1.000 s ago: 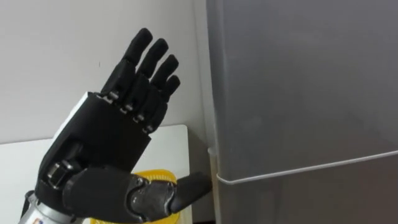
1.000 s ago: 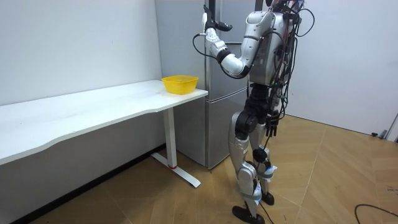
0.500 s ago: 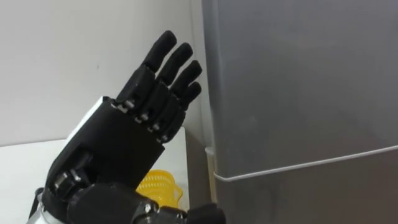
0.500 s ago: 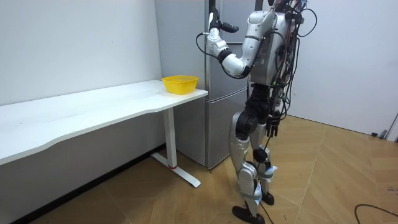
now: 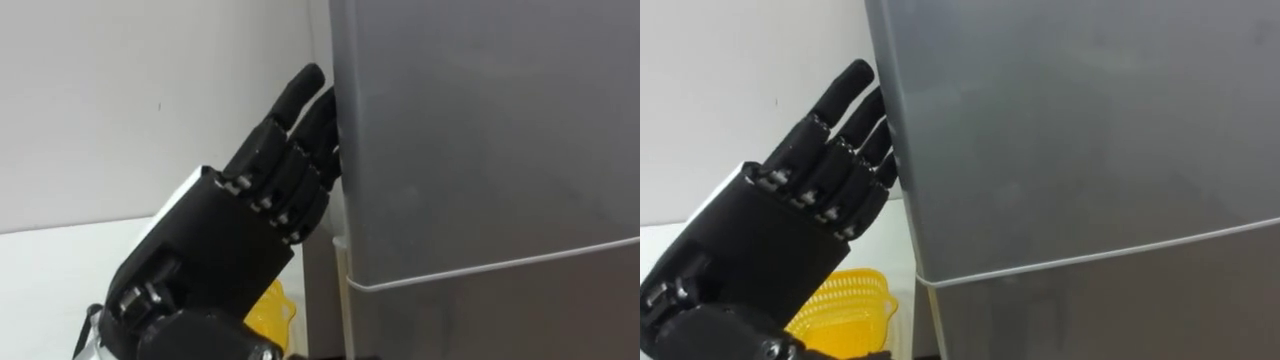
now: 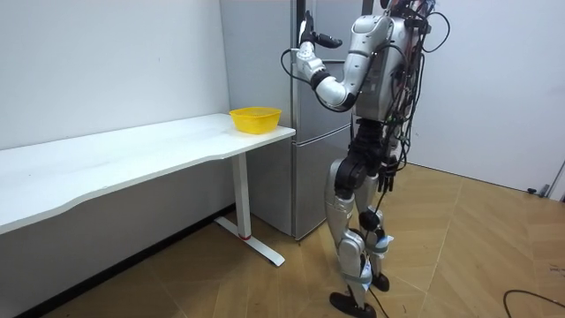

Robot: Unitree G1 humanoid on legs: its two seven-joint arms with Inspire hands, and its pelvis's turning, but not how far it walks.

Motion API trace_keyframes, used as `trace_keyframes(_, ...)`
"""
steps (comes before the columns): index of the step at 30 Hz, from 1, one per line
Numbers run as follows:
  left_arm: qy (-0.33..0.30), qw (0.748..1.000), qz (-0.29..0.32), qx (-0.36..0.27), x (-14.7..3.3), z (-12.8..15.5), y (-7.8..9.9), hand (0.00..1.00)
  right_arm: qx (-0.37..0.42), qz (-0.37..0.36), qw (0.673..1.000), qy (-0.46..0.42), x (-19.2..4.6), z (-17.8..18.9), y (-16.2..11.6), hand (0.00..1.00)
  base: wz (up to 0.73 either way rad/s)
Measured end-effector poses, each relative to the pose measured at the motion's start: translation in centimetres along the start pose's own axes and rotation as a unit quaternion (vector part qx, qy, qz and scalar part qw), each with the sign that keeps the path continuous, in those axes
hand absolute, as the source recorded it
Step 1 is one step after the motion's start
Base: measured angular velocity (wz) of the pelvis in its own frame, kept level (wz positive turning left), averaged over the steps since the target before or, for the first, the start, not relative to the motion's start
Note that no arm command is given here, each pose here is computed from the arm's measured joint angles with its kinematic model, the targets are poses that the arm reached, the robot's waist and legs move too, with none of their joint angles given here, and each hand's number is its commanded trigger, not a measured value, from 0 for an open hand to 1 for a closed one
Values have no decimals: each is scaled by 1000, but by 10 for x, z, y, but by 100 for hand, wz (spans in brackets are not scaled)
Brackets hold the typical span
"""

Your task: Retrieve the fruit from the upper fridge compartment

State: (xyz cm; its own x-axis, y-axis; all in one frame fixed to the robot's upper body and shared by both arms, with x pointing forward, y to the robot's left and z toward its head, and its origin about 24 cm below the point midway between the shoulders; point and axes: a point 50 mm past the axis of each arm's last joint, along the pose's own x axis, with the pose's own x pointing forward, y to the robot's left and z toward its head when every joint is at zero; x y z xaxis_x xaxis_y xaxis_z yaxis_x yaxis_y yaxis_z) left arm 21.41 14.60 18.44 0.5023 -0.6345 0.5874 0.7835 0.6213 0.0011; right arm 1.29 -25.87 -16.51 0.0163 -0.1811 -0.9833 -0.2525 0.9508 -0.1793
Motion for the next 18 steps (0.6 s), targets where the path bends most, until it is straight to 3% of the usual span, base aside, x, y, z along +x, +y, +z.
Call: trace_keyframes(18, -4, 1000, 4, -8, 2, -4, -3, 0, -21, -6, 1000, -9, 0, 2, 1, 0, 0)
